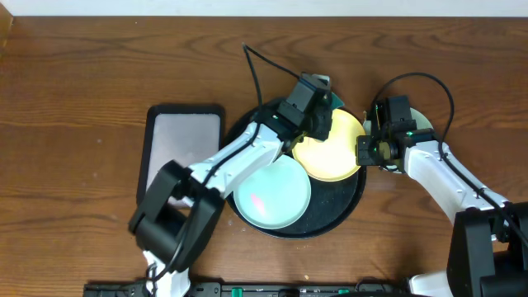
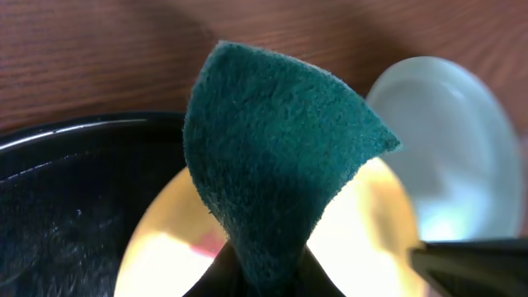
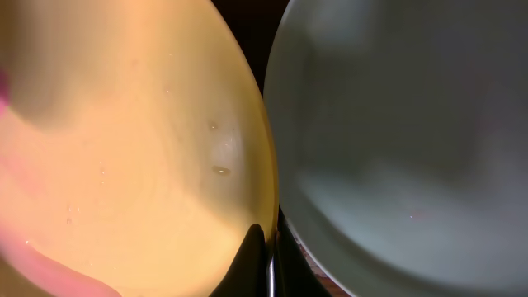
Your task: Clean dirty plates on tray and stack at the side
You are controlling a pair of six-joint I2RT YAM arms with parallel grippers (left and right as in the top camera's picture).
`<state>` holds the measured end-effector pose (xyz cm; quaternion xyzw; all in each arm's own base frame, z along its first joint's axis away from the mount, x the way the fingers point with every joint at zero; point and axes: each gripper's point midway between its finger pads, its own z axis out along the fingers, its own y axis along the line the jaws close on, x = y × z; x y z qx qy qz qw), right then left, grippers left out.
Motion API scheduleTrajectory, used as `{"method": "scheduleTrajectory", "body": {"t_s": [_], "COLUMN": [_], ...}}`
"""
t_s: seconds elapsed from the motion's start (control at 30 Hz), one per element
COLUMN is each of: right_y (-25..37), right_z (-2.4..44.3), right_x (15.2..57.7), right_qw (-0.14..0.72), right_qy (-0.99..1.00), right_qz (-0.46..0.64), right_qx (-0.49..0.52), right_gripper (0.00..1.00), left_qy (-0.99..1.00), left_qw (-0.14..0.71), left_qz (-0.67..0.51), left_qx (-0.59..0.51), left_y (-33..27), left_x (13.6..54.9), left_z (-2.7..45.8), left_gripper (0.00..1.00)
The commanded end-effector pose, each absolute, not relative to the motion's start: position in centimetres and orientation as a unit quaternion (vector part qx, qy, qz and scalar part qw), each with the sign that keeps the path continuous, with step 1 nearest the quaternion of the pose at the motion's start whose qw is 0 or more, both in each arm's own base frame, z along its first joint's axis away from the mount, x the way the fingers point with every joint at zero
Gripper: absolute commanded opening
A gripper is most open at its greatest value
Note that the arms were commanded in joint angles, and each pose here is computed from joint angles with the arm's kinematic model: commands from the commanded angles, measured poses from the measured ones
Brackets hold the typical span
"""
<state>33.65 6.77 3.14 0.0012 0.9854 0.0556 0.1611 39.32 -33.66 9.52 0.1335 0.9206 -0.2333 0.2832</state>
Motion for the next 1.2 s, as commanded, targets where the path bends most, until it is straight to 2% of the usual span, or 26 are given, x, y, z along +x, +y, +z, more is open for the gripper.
{"method": "scheduleTrajectory", "body": {"t_s": [0.0,0.23,0.27,0.3,0.53,0.63,0.73,0.77,0.8,0.9,1.03,1.17], "right_y": [6.9,6.9,6.9,6.9,6.9,6.9,6.9,6.9,6.9,6.9,6.9,6.9], "right_z": [3.9,3.9,3.9,3.9,3.8,3.8,3.8,3.8,3.8,3.8,3.8,3.8], "right_x": [33.8,33.8,33.8,33.8,33.8,33.8,33.8,33.8,33.8,33.8,33.8,33.8], "right_qw": [0.169,0.169,0.169,0.169,0.168,0.168,0.167,0.167,0.167,0.167,0.167,0.167], "right_qy": [0.984,0.984,0.984,0.984,0.984,0.984,0.984,0.984,0.984,0.984,0.984,0.984], "right_qz": [0.061,0.061,0.061,0.061,0.061,0.061,0.060,0.060,0.060,0.060,0.060,0.060], "right_qx": [-0.002,-0.002,-0.002,-0.002,-0.002,-0.002,-0.002,-0.002,-0.002,-0.002,-0.002,-0.002], "right_gripper": [0.01,0.01,0.01,0.01,0.02,0.02,0.02,0.02,0.02,0.02,0.02,0.02], "left_qy": [0.924,0.945,0.946,0.947,0.939,0.934,0.931,0.931,0.932,0.934,0.936,0.940], "left_qw": [0.290,0.257,0.254,0.250,0.271,0.284,0.292,0.291,0.289,0.283,0.277,0.265], "left_qz": [-0.203,-0.166,-0.164,-0.162,-0.175,-0.183,-0.187,-0.187,-0.186,-0.182,-0.179,-0.174], "left_qx": [0.142,0.119,0.120,0.120,0.120,0.119,0.119,0.119,0.119,0.120,0.121,0.123], "left_y": [-33.3,-31.9,-31.8,-31.8,-32.1,-32.3,-32.3,-32.3,-32.2,-32.1,-32.1,-32.1], "left_x": [40.2,40.0,40.0,39.9,40.3,40.5,40.5,40.5,40.4,40.2,40.0,39.6], "left_z": [7.7,3.7,3.3,2.9,5.1,6.8,7.7,7.7,7.6,7.2,6.6,5.4], "left_gripper": [0.08,0.08,0.14,0.36,0.37,0.49,0.50,0.47,0.38,0.35,0.47,0.49]}}
